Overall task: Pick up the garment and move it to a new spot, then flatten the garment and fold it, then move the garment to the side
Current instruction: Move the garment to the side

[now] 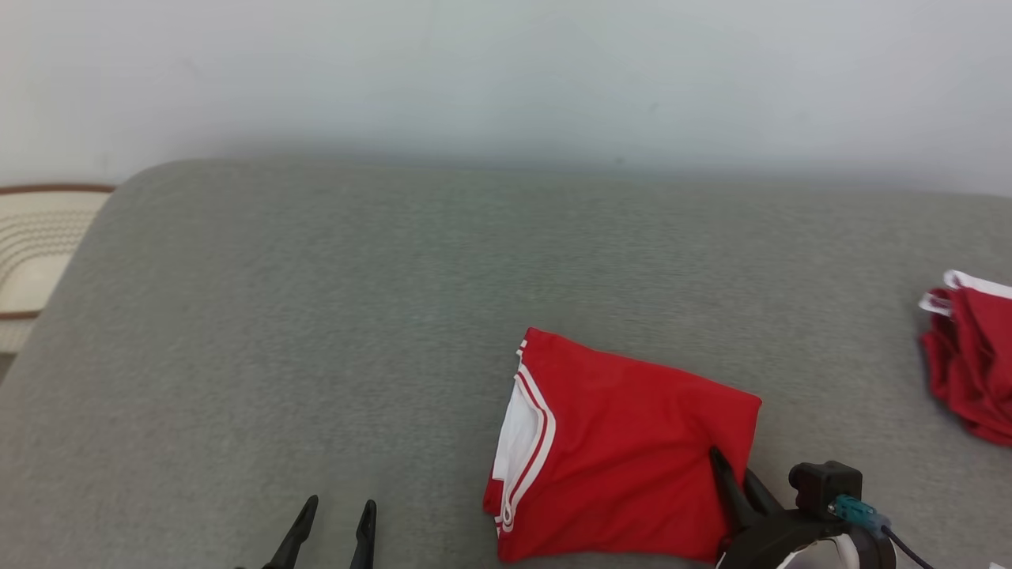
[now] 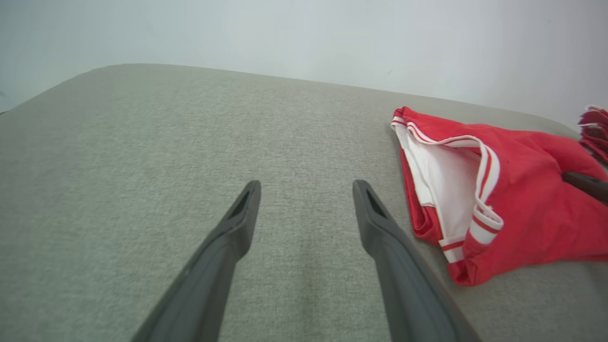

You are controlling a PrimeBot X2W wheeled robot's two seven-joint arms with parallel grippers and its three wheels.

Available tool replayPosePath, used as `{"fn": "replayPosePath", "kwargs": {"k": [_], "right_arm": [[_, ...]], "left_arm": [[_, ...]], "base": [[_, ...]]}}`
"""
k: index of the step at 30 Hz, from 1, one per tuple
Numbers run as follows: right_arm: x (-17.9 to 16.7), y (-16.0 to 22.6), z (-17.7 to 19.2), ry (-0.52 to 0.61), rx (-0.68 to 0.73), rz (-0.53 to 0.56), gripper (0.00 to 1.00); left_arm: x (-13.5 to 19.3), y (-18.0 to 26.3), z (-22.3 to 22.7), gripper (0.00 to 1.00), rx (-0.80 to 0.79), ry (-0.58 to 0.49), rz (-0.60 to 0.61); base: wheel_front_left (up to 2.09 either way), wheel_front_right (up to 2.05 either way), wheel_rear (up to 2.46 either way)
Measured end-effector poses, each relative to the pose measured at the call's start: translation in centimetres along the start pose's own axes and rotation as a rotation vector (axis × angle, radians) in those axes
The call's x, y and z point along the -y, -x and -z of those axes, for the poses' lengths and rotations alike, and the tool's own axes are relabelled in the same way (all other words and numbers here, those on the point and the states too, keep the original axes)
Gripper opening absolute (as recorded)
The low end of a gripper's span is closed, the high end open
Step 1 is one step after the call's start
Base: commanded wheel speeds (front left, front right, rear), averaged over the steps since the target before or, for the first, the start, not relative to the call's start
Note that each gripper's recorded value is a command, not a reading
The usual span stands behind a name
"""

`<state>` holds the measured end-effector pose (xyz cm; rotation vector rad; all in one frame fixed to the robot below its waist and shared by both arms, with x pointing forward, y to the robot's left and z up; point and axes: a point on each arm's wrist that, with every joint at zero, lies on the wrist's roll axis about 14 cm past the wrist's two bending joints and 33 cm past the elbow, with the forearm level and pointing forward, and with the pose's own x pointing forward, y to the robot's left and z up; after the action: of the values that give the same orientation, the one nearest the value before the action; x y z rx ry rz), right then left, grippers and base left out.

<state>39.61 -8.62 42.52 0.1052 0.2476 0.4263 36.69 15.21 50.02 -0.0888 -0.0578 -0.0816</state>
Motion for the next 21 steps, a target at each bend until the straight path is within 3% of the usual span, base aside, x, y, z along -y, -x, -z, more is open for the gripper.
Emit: {"fn": "replayPosePath", "kwargs": {"k": [21], "right_arm": [[7.9, 12.3, 2.2, -0.123, 0.050, 0.395, 0.00]], "left_arm": [[13.9, -5.2, -0.2, 1.00, 0.024, 0.022, 0.407]], "base": [[0.00, 0.00, 0.00]]}}
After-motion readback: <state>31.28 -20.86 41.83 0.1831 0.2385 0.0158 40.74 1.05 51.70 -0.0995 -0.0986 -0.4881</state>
